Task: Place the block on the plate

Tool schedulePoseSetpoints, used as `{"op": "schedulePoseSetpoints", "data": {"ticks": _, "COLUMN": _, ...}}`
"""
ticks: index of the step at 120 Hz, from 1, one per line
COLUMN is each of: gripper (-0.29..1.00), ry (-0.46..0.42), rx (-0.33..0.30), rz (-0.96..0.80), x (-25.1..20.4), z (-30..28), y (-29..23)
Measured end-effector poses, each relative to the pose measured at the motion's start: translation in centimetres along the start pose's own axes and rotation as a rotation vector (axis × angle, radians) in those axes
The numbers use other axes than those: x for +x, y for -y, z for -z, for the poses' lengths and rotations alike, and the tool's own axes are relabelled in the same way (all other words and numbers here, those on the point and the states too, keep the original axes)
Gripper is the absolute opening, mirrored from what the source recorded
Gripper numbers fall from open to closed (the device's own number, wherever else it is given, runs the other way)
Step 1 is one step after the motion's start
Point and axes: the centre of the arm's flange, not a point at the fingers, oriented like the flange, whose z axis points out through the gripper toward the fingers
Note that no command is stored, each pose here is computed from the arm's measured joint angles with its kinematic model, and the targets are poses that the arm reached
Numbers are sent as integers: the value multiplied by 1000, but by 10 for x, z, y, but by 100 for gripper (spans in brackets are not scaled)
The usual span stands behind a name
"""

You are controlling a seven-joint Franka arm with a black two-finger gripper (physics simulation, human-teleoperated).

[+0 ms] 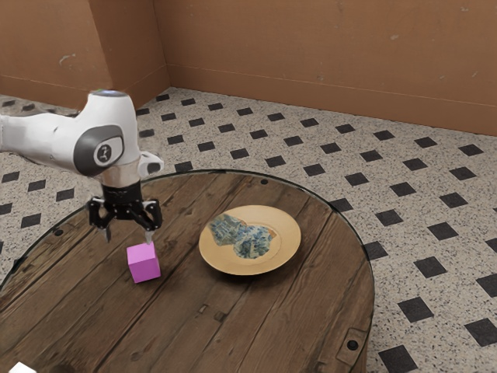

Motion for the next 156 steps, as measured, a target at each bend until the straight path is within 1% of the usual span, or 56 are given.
{"op": "schedulePoseSetpoints", "data": {"ticks": 11, "gripper": 70, "ry": -28, "rx": -13, "rz": 75, "x": 10, "z": -21, "y": -5}}
{"op": "schedulePoseSetpoints", "data": {"ticks": 26, "gripper": 70, "ry": -62, "rx": -33, "rz": 204, "x": 29, "z": -34, "y": 16}}
{"op": "schedulePoseSetpoints", "data": {"ticks": 49, "gripper": 70, "ry": -96, "rx": -44, "rz": 285, "x": 41, "z": -49, "y": 12}}
{"op": "schedulePoseSetpoints", "data": {"ticks": 63, "gripper": 70, "ry": -87, "rx": -40, "rz": 322, "x": 45, "z": -64, "y": 10}}
{"op": "schedulePoseSetpoints", "data": {"ticks": 79, "gripper": 70, "ry": -84, "rx": -48, "rz": 359, "x": 53, "z": -71, "y": 5}}
{"op": "schedulePoseSetpoints", "data": {"ticks": 93, "gripper": 70, "ry": -64, "rx": -52, "rz": 392, "x": 57, "z": -84, "y": 5}}
{"op": "schedulePoseSetpoints", "data": {"ticks": 119, "gripper": 70, "ry": -28, "rx": -107, "rz": 453, "x": 62, "z": -91, "y": 5}}
{"op": "schedulePoseSetpoints", "data": {"ticks": 141, "gripper": 51, "ry": -18, "rx": -125, "rz": 461, "x": 62, "z": -90, "y": 4}}
{"op": "schedulePoseSetpoints", "data": {"ticks": 156, "gripper": 47, "ry": -19, "rx": -131, "rz": 461, "x": 62, "z": -87, "y": 4}}
